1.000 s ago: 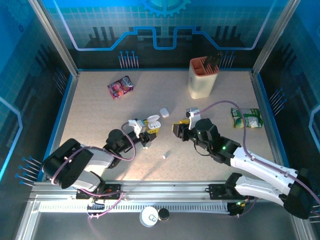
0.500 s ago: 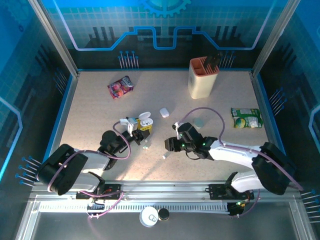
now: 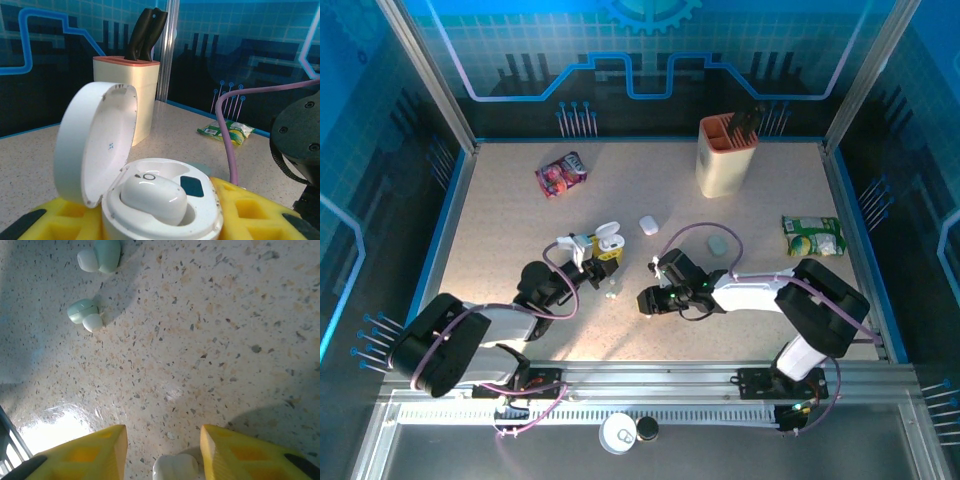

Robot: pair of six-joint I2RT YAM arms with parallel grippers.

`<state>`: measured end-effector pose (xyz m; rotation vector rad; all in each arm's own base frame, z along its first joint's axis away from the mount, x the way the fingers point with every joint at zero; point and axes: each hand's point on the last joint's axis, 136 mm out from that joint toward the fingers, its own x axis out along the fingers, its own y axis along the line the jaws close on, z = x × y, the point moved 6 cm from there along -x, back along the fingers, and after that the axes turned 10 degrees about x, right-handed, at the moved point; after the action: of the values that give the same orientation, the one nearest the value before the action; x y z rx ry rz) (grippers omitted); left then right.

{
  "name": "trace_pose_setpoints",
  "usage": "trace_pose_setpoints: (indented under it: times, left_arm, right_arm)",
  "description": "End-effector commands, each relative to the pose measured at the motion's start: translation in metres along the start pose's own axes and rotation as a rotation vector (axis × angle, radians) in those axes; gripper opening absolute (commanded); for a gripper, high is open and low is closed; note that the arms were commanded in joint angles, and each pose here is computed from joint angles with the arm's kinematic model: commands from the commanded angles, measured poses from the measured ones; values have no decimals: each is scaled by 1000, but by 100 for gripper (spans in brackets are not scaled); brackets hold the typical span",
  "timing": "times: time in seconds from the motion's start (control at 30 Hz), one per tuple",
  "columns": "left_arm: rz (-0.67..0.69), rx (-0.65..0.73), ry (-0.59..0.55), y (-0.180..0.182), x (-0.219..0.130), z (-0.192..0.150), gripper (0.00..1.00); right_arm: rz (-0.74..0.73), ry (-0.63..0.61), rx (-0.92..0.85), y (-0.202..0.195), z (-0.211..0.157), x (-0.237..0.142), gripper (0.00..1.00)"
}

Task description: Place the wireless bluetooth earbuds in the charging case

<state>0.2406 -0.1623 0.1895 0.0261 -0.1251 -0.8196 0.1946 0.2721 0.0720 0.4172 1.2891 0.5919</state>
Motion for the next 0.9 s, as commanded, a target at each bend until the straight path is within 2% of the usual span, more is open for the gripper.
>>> trace_pose_setpoints:
  times: [0.0, 0.2, 0.47, 0.7, 0.87]
  left_arm:
    - [12, 12, -2, 1, -4, 1, 34]
    - [13, 16, -6, 2, -3, 2, 34]
    - [13, 14, -2, 2, -3, 2, 34]
    - [7, 7, -3, 2, -1, 2, 34]
    - [6, 5, -6, 2, -1, 2, 34]
  right_arm:
    - [12, 15, -38, 8, 1, 3, 42]
    - [9, 93, -43, 4, -9, 6, 40]
    - [-11, 134, -51, -5, -27, -13, 38]
    - [81, 170, -77, 7, -40, -22, 38]
    - [63, 91, -94, 6, -27, -30, 38]
